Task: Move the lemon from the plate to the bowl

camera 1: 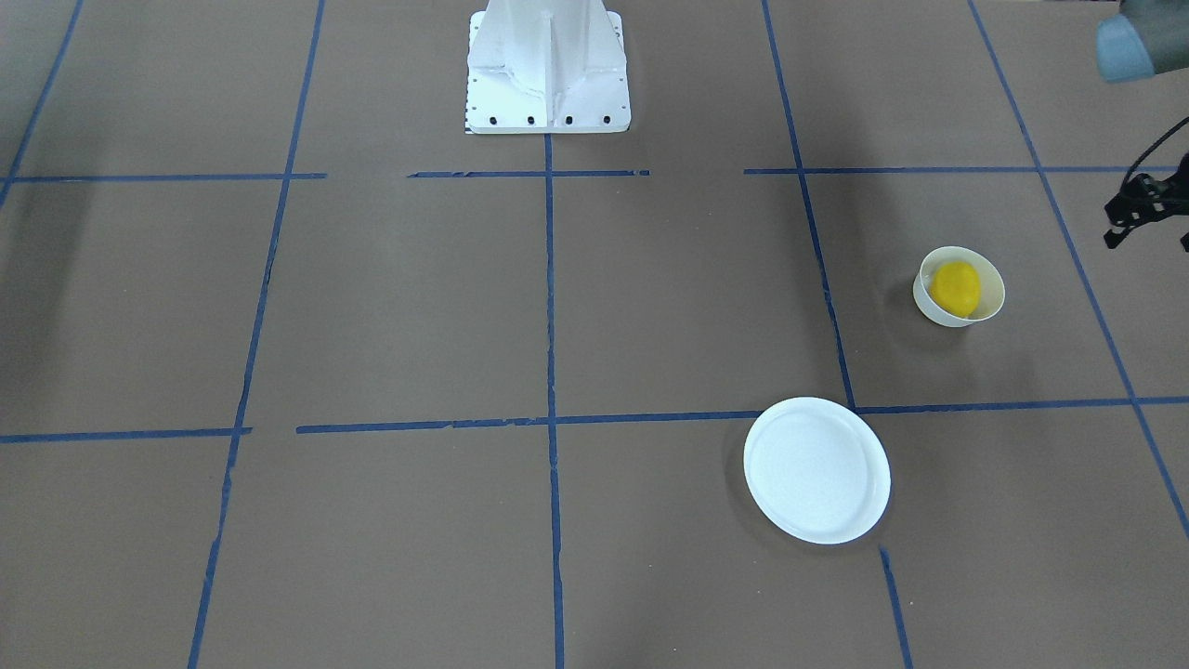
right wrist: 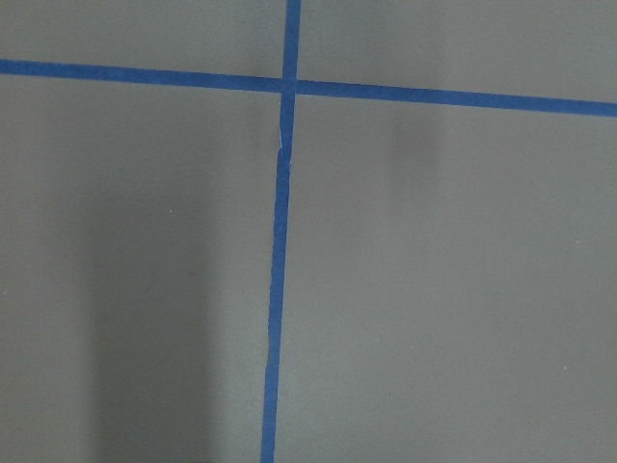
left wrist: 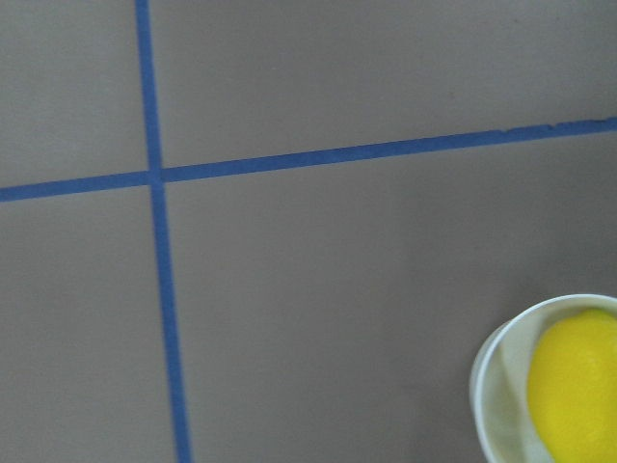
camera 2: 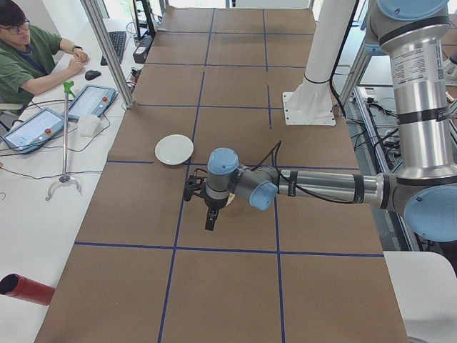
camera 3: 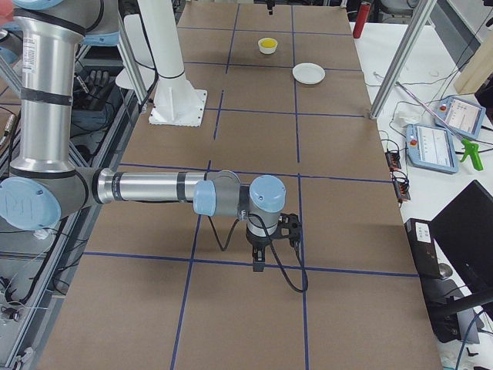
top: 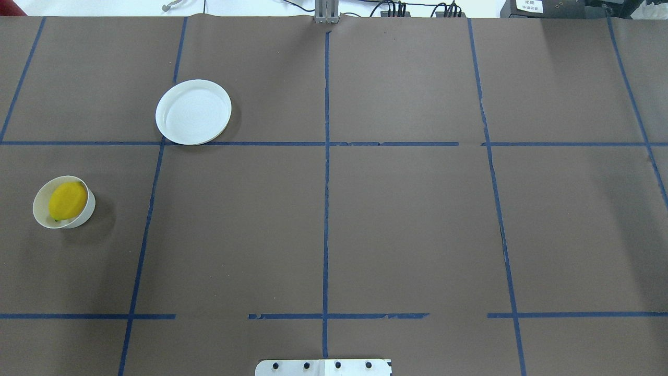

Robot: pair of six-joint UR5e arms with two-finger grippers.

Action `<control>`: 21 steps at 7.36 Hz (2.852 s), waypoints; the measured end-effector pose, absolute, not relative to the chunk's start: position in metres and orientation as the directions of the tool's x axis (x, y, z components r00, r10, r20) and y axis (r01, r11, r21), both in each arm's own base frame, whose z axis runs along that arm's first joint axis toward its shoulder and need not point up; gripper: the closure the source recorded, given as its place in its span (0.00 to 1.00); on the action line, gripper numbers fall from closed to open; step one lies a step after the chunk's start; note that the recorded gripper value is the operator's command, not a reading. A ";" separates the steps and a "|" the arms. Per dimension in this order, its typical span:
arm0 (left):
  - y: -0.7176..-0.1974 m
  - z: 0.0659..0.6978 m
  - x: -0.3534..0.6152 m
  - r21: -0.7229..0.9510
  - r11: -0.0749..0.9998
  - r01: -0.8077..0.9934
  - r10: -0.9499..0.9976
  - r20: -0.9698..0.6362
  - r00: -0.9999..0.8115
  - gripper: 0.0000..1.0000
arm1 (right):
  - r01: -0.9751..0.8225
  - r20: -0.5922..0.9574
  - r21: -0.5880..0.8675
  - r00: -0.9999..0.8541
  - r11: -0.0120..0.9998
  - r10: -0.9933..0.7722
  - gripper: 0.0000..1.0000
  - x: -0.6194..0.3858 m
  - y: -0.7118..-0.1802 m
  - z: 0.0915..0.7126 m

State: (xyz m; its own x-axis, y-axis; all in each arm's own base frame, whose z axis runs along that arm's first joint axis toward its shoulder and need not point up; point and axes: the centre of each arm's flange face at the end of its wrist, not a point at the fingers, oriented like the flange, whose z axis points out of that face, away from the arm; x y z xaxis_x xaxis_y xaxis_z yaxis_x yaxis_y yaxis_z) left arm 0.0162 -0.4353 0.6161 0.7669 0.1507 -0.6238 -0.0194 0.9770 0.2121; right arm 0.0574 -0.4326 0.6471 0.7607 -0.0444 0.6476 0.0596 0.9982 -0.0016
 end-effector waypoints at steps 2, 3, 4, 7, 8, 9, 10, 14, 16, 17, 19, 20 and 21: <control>-0.426 0.629 -0.056 0.157 0.987 -0.017 0.116 -0.646 0.755 0.00 | 0.060 0.648 -0.002 0.761 0.998 -0.044 0.00 0.057 -0.433 0.647; -0.421 0.634 -0.072 0.148 0.989 -0.018 0.112 -0.658 0.745 0.00 | 0.060 0.648 -0.002 0.761 0.998 -0.044 0.00 0.057 -0.433 0.647; -0.418 0.638 -0.078 0.150 0.988 -0.035 0.127 -0.662 0.739 0.00 | 0.060 0.648 -0.002 0.761 0.998 -0.044 0.00 0.057 -0.433 0.647; -0.415 0.643 -0.081 0.134 0.989 -0.060 0.135 -0.670 0.730 0.00 | 0.060 0.648 -0.002 0.761 0.998 -0.044 0.00 0.057 -0.433 0.647; -0.414 0.644 -0.079 0.129 0.990 -0.059 0.132 -0.683 0.719 0.00 | 0.060 0.648 -0.002 0.761 0.998 -0.044 0.00 0.057 -0.433 0.647; -0.413 0.643 -0.078 0.130 0.990 -0.056 0.132 -0.702 0.700 0.00 | 0.060 0.648 -0.002 0.761 0.998 -0.044 0.00 0.057 -0.433 0.647; -0.412 0.641 -0.077 0.135 0.989 -0.054 0.135 -0.711 0.690 0.00 | 0.060 0.648 -0.002 0.761 0.998 -0.044 0.00 0.057 -0.433 0.647; -0.412 0.638 -0.076 0.143 0.988 -0.054 0.141 -0.712 0.688 0.00 | 0.060 0.648 -0.001 0.761 0.998 -0.045 0.00 0.057 -0.433 0.647; -0.412 0.637 -0.076 0.146 0.988 -0.054 0.143 -0.712 0.688 0.00 | 0.060 0.648 -0.001 0.761 0.998 -0.045 0.00 0.057 -0.433 0.647; -0.412 0.636 -0.077 0.147 0.988 -0.054 0.143 -0.712 0.688 0.00 | 0.060 0.648 -0.002 0.761 0.998 -0.044 0.00 0.057 -0.433 0.647; -0.412 0.637 -0.077 0.146 0.988 -0.053 0.142 -0.711 0.688 0.00 | 0.060 0.648 -0.002 0.761 0.998 -0.044 0.00 0.057 -0.433 0.647; -0.412 0.637 -0.077 0.145 0.988 -0.053 0.141 -0.711 0.689 0.00 | 0.060 0.648 -0.002 0.761 0.998 -0.044 0.00 0.057 -0.433 0.647; -0.412 0.637 -0.077 0.145 0.988 -0.052 0.141 -0.711 0.689 0.00 | 0.060 0.648 -0.002 0.761 0.998 -0.044 0.00 0.057 -0.433 0.647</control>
State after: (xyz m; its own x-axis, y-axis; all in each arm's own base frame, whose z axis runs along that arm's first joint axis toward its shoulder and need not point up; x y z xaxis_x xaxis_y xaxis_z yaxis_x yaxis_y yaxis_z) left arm -0.0770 -0.4117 0.6368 0.6886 0.1408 -0.7113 -0.0523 0.9881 0.1449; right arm 0.0574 -0.4326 0.6471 0.7607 -0.0444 0.6476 0.0596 0.9982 -0.0016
